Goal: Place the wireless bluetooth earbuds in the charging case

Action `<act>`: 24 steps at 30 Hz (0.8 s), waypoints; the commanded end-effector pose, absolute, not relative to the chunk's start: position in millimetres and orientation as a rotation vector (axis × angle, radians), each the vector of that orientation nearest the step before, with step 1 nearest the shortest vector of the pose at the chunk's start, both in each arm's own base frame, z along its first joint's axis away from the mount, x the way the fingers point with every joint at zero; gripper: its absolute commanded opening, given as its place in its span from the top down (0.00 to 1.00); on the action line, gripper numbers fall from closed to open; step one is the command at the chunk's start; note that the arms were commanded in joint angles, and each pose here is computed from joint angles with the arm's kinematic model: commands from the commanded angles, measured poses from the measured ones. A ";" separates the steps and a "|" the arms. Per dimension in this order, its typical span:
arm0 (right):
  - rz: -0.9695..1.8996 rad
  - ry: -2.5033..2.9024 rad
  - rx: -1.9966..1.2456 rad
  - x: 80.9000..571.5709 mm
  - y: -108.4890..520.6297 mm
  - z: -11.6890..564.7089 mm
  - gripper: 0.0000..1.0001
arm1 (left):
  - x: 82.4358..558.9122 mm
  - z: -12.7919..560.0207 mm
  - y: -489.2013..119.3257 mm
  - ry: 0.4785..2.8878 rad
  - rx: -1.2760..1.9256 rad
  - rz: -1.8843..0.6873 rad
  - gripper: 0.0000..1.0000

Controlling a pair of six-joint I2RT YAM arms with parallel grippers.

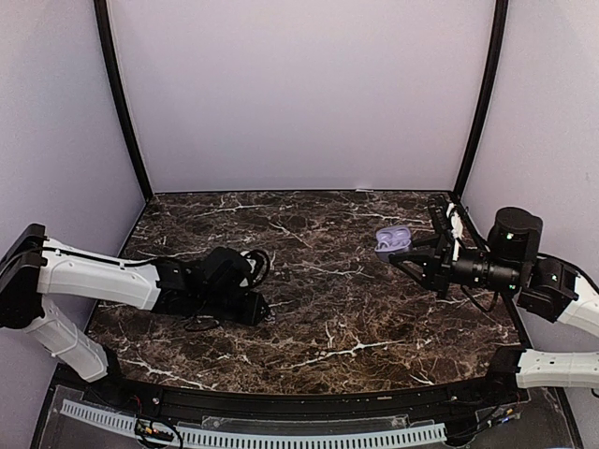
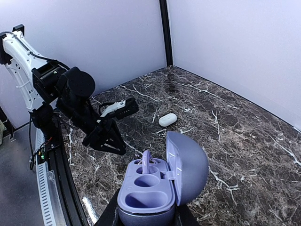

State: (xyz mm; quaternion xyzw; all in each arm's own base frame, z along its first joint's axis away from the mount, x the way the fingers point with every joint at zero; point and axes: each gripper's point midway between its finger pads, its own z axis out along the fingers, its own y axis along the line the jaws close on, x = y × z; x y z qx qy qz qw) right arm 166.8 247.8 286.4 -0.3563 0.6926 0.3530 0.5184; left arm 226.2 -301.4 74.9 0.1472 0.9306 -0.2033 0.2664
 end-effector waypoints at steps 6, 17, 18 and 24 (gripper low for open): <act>0.848 1.605 -0.833 168.7 245.9 304.4 1.00 | 216.5 60.4 -304.0 2.580 0.098 -0.636 0.84; 0.833 1.607 -0.827 169.0 243.0 303.9 1.00 | 232.0 44.7 -302.2 2.596 0.071 -0.606 0.92; 0.833 1.609 -0.831 168.9 243.5 303.3 1.00 | 233.5 43.5 -302.1 2.597 0.076 -0.601 0.93; 0.833 1.609 -0.831 169.3 243.8 303.3 1.00 | 245.8 37.9 -300.4 2.586 0.075 -0.589 0.95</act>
